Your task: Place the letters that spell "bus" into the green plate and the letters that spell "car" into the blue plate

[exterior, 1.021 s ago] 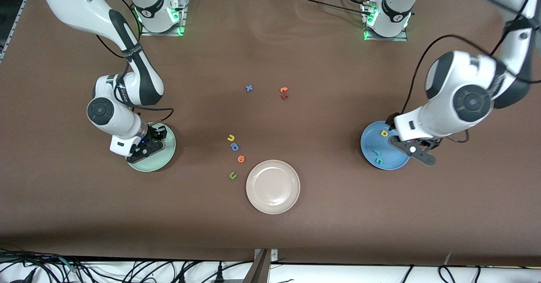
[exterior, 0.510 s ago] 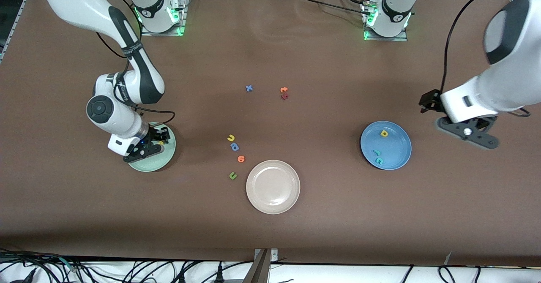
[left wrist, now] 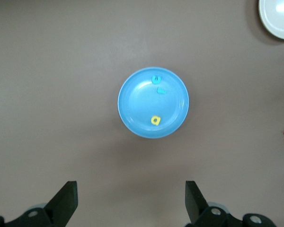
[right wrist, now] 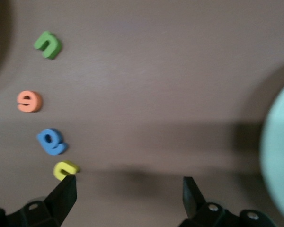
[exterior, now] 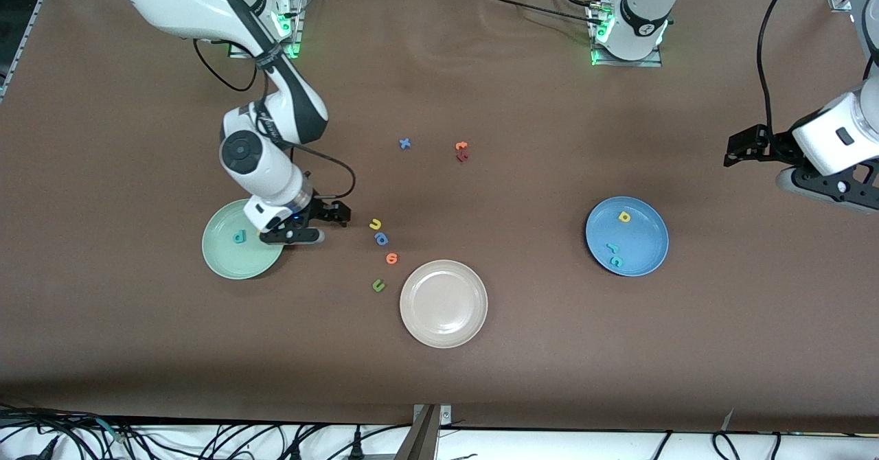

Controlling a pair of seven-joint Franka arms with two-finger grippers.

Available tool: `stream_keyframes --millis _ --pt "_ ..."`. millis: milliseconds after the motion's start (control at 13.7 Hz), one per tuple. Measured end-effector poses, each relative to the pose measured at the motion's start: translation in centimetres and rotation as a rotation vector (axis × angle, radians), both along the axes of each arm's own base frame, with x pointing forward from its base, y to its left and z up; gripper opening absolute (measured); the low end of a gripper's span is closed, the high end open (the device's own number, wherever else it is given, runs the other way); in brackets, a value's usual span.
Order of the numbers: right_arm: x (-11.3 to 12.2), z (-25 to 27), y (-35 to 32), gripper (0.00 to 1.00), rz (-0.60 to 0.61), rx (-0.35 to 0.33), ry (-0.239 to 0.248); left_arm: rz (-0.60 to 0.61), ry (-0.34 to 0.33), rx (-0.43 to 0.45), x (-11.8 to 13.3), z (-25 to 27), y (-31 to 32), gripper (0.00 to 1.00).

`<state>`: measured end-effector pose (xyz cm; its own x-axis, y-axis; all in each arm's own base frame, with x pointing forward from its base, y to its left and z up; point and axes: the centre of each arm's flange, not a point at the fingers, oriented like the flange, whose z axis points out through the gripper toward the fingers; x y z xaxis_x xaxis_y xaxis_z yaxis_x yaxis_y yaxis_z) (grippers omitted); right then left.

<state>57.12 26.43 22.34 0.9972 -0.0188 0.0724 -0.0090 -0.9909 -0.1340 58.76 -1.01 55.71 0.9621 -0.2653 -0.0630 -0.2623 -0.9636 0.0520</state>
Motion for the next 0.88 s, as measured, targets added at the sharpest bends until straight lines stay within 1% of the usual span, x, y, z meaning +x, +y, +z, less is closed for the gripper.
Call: stream_keyframes --millis 146,365,438,510,583,656,729,875 --pt "-1.0 -1.5 2.6 0.99 -0.026 0.025 -0.020 0.021 -0.029 0.021 -1.1 -0.5 -0.4 1.00" --pt "-2.6 -3.4 5.9 0.97 -0.050 0.059 -0.043 0.110 -0.041 0.057 -1.9 -0.4 -2.0 1.00" --pt "-2.9 -3.6 6.4 0.93 -0.057 0.065 -0.047 0.119 -0.043 0.063 -1.9 -0.3 -2.3 1.00" --pt "-2.9 -3.8 6.5 0.93 -0.064 0.069 -0.049 0.121 -0.043 0.066 -1.9 -0.3 -2.3 1.00" --pt "-2.8 -3.8 6.4 0.89 -0.069 0.070 -0.051 0.123 -0.043 0.067 -1.9 -0.4 -2.2 1.00" --pt "-2.8 -3.9 6.3 0.88 -0.075 0.071 -0.052 0.127 -0.040 0.067 -1.9 -0.5 -2.0 1.00" --pt "-2.8 -4.1 6.3 0.83 -0.084 0.072 -0.052 0.127 -0.033 0.068 -2.0 -0.6 -1.7 1.00" --pt "-2.8 -4.8 6.2 0.83 -0.106 0.079 -0.054 0.119 -0.020 0.069 -2.2 -0.7 -1.7 1.00"
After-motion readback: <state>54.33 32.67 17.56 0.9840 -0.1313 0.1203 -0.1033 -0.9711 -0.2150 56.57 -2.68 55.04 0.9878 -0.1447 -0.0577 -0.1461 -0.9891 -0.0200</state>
